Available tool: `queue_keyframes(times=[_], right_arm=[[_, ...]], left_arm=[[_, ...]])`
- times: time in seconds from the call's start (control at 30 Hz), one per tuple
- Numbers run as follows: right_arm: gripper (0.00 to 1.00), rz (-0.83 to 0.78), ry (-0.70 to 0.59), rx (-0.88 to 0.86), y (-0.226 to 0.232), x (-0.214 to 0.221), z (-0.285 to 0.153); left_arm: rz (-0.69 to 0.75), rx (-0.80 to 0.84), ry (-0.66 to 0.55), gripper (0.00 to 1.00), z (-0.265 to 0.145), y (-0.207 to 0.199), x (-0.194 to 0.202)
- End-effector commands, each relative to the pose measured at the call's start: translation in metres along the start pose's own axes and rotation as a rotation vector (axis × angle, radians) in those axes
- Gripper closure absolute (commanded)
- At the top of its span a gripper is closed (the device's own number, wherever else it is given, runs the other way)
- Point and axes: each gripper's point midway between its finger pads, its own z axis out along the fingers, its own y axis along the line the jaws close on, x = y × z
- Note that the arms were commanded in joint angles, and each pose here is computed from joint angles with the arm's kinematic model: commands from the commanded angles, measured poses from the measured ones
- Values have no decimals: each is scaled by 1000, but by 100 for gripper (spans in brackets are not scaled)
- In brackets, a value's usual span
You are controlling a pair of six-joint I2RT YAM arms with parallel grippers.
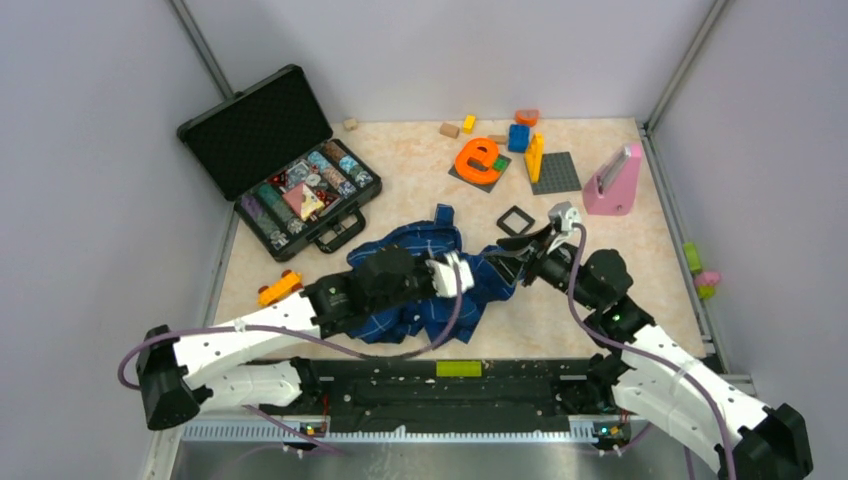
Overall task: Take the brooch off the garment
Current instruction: Remove the brooch from the clothes.
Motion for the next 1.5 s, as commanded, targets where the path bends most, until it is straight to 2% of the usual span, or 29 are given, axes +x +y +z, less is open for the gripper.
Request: queue_keyframes(times=[0.0, 0.17, 0.3, 0.63, 0.97, 1.03, 1.17, 1.3, 1.33, 1.37, 1.43, 1.47], right_arm=[[46, -63, -52, -288, 45, -5, -5], [49, -68, -47, -441, 67, -4, -2], [55, -63, -94, -497, 75, -14, 4], [48, -107, -119, -570, 99, -26, 20], [51, -83, -100, -653, 118, -19, 33], [55, -68, -85, -661, 120, -17, 35], [87, -48, -100, -679, 123, -18, 34], [100, -18, -123, -676, 124, -23, 33], [100, -15, -121, -664, 122, -23, 35], [100, -7, -108, -646, 119, -21, 37], [100, 5, -81, -615, 114, -18, 42], [100, 9, -75, -602, 112, -17, 44]], left_arm=[[-402, -82, -258, 100, -28, 51, -47], [-540, -54, -415, 100, -47, 54, -58], [-566, 13, -506, 100, -60, 47, -70], [-612, 90, -627, 100, -77, 45, -82], [-588, 165, -732, 100, -92, 36, -97], [-590, 163, -738, 100, -93, 37, -98], [-596, 171, -745, 100, -93, 35, -96], [-610, 160, -726, 100, -89, 35, -91], [-618, 152, -712, 99, -87, 36, -88], [-628, 141, -698, 92, -87, 37, -86], [-638, 119, -677, 70, -87, 40, -82], [-646, 101, -668, 65, -87, 43, -80]])
